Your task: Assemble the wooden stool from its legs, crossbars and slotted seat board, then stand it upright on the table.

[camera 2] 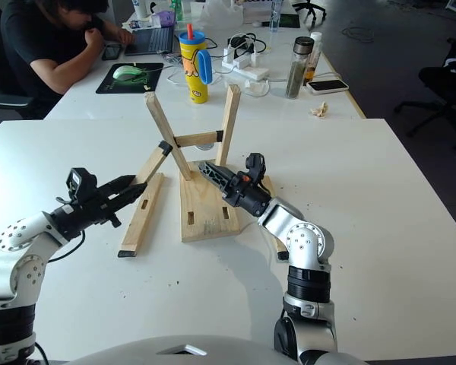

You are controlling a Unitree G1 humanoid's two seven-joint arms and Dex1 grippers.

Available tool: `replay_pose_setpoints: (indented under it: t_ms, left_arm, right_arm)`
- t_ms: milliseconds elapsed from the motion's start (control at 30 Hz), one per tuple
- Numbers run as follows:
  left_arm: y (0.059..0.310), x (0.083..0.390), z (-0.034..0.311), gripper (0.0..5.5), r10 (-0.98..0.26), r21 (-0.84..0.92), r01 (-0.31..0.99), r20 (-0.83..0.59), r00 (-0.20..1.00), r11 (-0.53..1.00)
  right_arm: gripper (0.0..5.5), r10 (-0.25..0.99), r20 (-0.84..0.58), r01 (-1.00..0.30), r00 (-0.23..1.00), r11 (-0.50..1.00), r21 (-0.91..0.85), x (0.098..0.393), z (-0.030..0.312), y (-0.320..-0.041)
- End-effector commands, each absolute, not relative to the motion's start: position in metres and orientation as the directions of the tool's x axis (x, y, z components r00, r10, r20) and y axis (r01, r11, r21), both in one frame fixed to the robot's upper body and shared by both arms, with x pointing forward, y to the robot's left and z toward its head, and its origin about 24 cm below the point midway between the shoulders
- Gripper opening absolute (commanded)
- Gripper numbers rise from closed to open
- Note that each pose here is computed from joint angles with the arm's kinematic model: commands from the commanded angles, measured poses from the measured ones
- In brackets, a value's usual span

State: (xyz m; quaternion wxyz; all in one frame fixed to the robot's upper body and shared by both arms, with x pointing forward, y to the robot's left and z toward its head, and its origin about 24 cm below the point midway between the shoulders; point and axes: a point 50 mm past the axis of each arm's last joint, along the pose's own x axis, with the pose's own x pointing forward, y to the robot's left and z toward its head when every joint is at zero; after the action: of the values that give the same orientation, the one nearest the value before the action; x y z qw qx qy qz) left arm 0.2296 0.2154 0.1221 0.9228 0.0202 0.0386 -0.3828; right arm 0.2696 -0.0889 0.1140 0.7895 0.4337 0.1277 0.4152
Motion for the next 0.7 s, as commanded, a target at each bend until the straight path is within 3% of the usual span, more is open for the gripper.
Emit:
replay_pose_setpoints:
  t_ms: [33,167,400,700]
  left_arm:
    - [0.190,0.232,0.127,1.35,-0.736,0.065,0.737,-0.035,0.676,0.673]
    - [0.174,0.233,0.126,1.35,-0.733,0.129,0.729,-0.020,0.680,0.672]
    - [0.165,0.229,0.124,1.35,-0.747,0.122,0.742,-0.014,0.665,0.659]
    - [0.152,0.228,0.124,1.35,-0.757,0.110,0.753,-0.007,0.653,0.648]
  right_arm:
    - [3.72,0.749,0.232,-0.506,0.621,0.156,0.848,0.269,0.126,-0.084]
    - [3.72,0.709,0.275,-0.449,0.650,0.066,0.891,0.275,0.134,-0.082]
    - [3.72,0.703,0.268,-0.427,0.659,0.057,0.902,0.278,0.142,-0.080]
    - [2.43,0.717,0.232,-0.442,0.657,0.118,0.889,0.278,0.141,-0.074]
